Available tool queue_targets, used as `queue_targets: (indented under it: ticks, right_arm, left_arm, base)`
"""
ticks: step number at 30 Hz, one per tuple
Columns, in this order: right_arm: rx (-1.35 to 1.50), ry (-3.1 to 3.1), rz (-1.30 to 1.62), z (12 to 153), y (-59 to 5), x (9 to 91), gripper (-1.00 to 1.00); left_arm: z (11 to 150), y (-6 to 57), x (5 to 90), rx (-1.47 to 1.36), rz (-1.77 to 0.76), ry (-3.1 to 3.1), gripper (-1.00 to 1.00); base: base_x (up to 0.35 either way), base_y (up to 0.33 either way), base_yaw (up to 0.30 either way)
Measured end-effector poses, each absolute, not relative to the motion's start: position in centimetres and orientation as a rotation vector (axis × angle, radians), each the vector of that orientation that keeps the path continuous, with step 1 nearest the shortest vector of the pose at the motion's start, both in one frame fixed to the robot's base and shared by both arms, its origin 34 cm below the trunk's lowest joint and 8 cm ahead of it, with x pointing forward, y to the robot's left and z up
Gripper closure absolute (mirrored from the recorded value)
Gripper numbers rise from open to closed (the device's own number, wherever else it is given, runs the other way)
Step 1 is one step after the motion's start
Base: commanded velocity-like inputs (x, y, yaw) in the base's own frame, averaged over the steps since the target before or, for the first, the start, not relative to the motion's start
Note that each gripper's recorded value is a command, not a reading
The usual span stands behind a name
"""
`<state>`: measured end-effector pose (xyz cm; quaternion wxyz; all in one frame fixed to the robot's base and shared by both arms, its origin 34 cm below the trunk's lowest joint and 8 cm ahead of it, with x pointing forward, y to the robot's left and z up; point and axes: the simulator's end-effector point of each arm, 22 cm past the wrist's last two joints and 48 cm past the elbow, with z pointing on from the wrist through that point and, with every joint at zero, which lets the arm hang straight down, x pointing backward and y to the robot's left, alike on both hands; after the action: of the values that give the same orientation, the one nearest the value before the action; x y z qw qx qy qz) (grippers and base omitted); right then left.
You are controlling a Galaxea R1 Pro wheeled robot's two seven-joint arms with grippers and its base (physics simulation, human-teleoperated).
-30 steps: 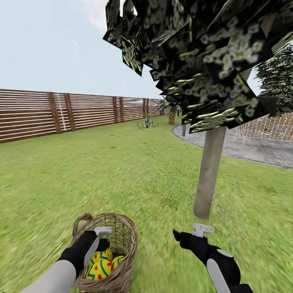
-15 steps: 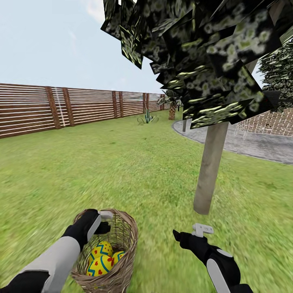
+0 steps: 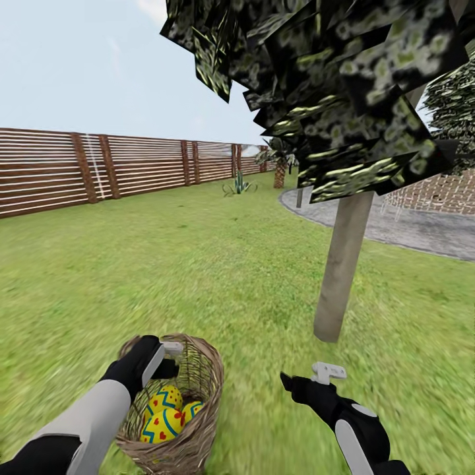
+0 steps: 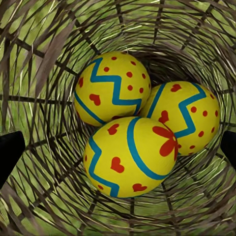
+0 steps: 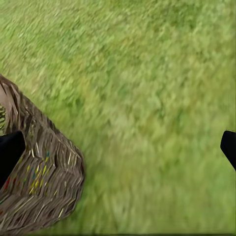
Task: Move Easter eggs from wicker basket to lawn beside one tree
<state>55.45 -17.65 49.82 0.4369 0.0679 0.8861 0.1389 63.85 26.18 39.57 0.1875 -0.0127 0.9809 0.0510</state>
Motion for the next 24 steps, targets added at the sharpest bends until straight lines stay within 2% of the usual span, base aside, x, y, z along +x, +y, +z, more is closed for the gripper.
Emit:
queue_targets:
  ticks: [24]
  right_arm:
    - [0.194,2.289,0.348,45.2,-17.7,55.3,-1.0]
  left_arm:
    - [33.9,26.4,62.5,-0.029,0.161,2.859,-1.0]
  base:
    - [0.0,0.0,0.0]
